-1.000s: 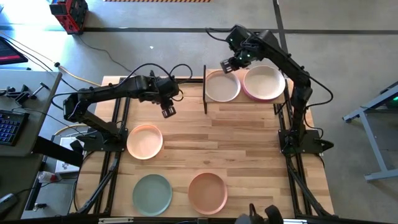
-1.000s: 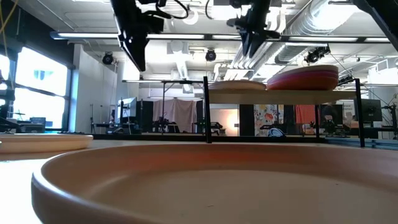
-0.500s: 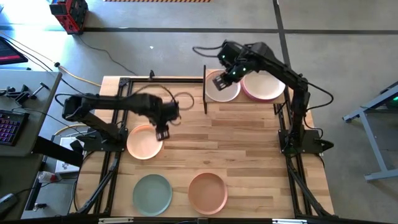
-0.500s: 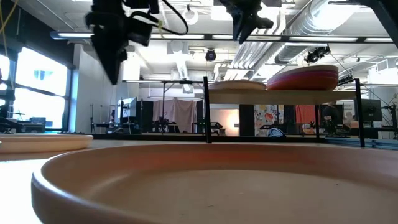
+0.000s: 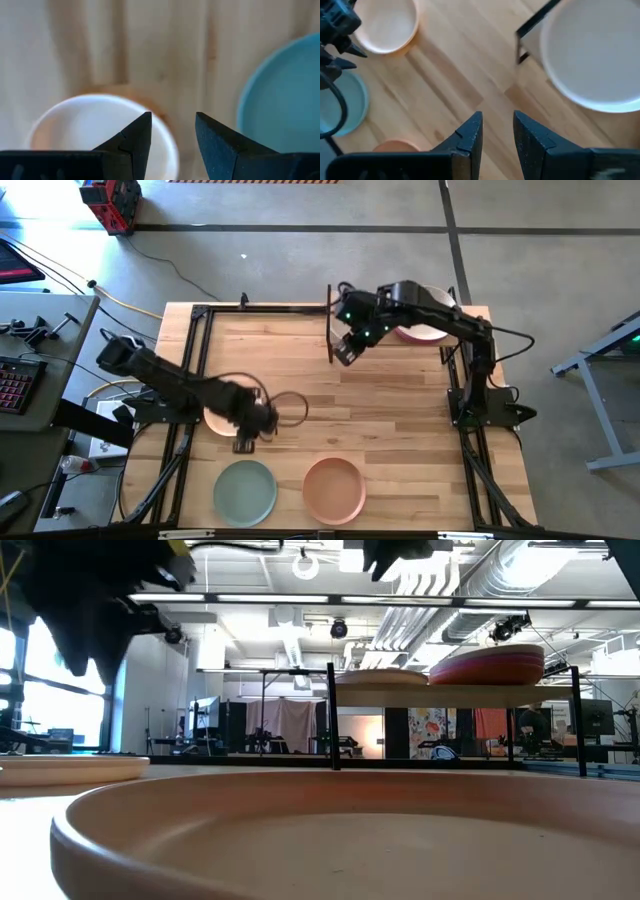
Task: Place and stack plates onto a shelf
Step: Stack the light blue plate on top of the left white plate on the shelf
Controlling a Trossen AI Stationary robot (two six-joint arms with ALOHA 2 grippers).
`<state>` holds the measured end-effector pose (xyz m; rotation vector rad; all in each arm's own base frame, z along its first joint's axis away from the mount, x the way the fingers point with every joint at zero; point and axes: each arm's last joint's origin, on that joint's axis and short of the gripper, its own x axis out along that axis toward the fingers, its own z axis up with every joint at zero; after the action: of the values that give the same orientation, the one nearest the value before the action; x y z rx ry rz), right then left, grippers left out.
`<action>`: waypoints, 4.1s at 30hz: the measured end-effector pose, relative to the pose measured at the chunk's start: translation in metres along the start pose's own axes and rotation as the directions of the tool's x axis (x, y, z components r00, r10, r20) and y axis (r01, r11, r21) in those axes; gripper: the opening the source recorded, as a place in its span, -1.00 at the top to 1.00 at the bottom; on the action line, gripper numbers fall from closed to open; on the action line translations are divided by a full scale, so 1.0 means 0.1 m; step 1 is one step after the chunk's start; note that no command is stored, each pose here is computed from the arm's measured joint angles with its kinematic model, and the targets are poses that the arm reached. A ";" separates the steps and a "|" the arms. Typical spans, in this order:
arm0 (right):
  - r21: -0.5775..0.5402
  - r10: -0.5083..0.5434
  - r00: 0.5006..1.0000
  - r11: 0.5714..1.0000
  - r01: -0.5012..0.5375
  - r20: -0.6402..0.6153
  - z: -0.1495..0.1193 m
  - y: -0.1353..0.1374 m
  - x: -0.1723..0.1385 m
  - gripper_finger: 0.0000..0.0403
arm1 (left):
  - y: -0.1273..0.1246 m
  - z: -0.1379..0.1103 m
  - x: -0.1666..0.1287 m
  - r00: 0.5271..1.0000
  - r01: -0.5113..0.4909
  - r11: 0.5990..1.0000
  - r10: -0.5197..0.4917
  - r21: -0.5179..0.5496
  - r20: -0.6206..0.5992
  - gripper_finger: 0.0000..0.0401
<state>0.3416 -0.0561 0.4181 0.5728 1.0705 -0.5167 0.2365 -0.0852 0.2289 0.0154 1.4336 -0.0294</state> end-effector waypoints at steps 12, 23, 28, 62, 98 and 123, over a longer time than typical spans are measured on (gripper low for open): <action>-0.079 0.010 1.000 0.997 -0.009 0.005 -0.29 0.39 -0.04 0.57 | -0.52 -0.18 0.28 0.994 0.080 0.996 -0.082 0.030 0.078 0.29; -0.080 0.018 1.000 0.997 -0.018 0.001 -0.34 0.45 -0.05 0.57 | -0.75 -0.26 0.68 0.997 0.050 0.997 -0.047 0.053 -0.058 0.29; -0.082 0.018 1.000 0.996 -0.017 0.001 -0.34 0.45 -0.05 0.57 | -0.78 -0.25 0.84 0.995 0.026 0.999 -0.022 0.034 -0.100 0.29; -0.052 0.024 1.000 0.998 -0.024 -0.004 -0.34 0.45 -0.05 0.57 | -0.20 -0.19 0.20 0.977 -0.142 0.966 0.172 -0.215 0.128 0.99; -0.066 -0.052 0.995 0.996 0.058 0.080 -0.05 0.49 0.40 0.53 | 1.03 -0.33 -0.60 0.735 -0.411 0.719 0.625 -0.560 0.263 1.00; -0.133 0.005 0.929 0.990 0.047 0.370 0.47 0.34 0.46 0.23 | 1.39 -0.23 -1.29 0.604 -0.340 0.605 0.728 -0.720 0.326 1.00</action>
<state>0.4121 -0.0670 0.3991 0.3227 0.7449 -0.5390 0.2005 0.0560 0.3523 -0.0501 0.6730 0.9083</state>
